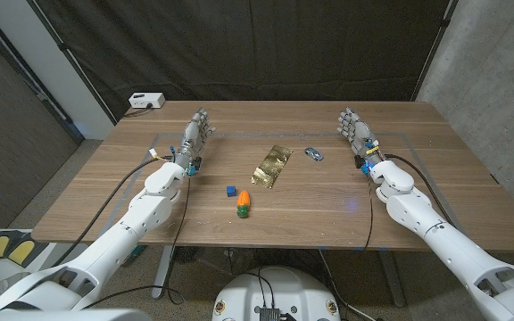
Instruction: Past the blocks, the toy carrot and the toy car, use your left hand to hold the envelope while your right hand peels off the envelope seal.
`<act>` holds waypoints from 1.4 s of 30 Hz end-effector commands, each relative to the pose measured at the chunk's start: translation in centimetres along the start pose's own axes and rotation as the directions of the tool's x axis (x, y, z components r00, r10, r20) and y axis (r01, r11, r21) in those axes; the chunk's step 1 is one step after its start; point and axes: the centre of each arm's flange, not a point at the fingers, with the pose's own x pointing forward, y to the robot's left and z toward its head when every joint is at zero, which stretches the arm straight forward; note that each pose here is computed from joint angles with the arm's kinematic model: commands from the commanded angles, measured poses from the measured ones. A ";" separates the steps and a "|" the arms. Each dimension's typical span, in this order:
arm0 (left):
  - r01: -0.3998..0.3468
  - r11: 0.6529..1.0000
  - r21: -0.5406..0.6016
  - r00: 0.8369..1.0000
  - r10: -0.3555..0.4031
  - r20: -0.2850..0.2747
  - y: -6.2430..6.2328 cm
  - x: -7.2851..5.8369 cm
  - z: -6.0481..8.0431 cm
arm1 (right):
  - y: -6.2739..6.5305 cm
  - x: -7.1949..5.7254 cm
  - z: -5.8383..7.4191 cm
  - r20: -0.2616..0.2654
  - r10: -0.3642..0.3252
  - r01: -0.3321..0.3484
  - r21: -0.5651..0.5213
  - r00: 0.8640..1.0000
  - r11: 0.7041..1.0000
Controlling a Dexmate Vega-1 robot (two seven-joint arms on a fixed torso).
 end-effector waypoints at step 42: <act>0.208 0.687 0.696 0.973 -0.220 -0.074 -3.5 -0.1 5.5 | 0.5 -2.6 -0.2 0.016 -0.011 0.011 0.009 1.000 1.000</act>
